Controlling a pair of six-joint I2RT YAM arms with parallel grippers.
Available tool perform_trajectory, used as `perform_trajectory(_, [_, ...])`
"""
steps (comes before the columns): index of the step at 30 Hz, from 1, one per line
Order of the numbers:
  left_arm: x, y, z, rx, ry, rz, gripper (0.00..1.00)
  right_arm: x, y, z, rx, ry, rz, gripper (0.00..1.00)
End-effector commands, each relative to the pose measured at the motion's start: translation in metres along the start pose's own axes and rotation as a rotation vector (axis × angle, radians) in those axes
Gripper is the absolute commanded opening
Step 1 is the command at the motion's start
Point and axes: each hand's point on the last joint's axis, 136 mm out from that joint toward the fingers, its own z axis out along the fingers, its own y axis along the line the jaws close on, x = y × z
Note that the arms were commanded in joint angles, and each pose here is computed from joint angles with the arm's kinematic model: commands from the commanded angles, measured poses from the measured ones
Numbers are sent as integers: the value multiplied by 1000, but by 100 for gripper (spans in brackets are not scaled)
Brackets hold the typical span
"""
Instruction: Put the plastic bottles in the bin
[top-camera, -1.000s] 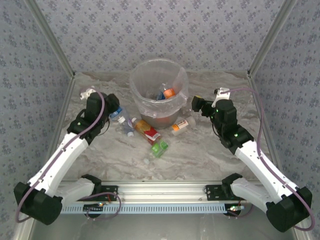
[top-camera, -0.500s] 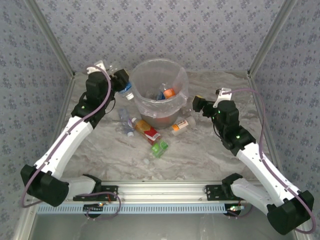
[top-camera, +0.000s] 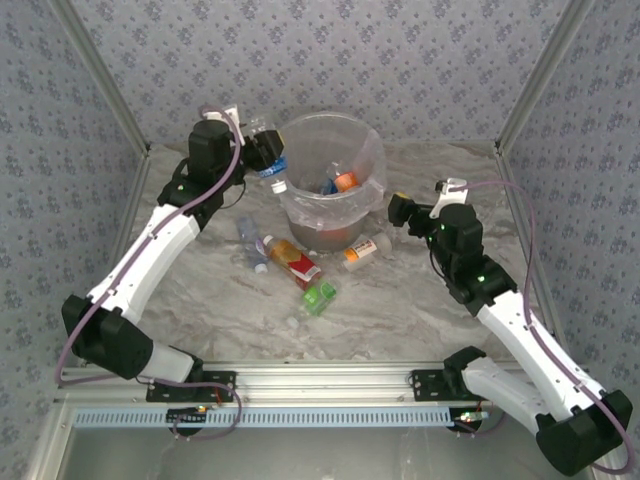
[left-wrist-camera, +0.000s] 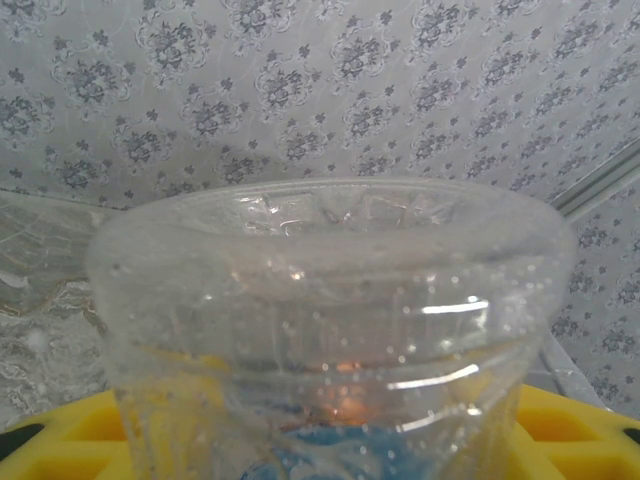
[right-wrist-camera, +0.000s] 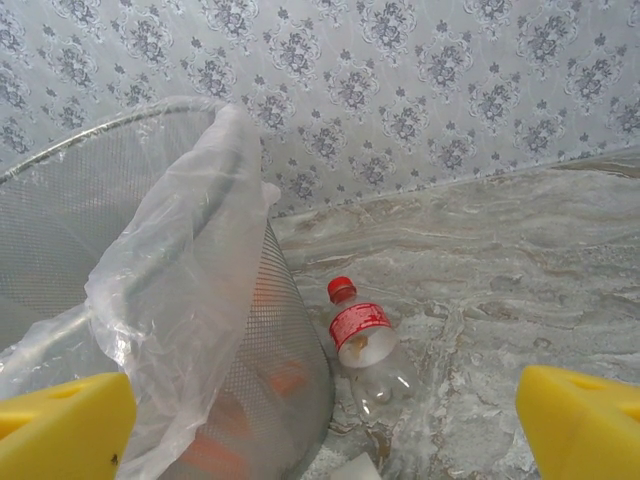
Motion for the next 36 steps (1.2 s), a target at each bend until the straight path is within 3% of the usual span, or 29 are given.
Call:
perform_trajectory(1, [-36,-13,-25,-19,-103,40,46,-9,-5,-10,24,-24,6,100])
perform_trajectory(8, [-52,-35,-24,48,-103,100,47,-7,-3,-10,8,-17,-7,100])
perform_trajectory(20, [17,-26,63,-47,227,221,49,-2,-2,-10,3,4,-5,100])
perform_trajectory(27, [47,-10,79,-137,373,291,52,0,-3,-11,6,13,-12,100])
perform_trajectory(32, [56,2,76,-183,430,329,59,1,-4,-10,12,20,-22,100])
perform_trajectory(36, [56,3,69,-196,444,353,72,2,-4,-10,13,23,-25,100])
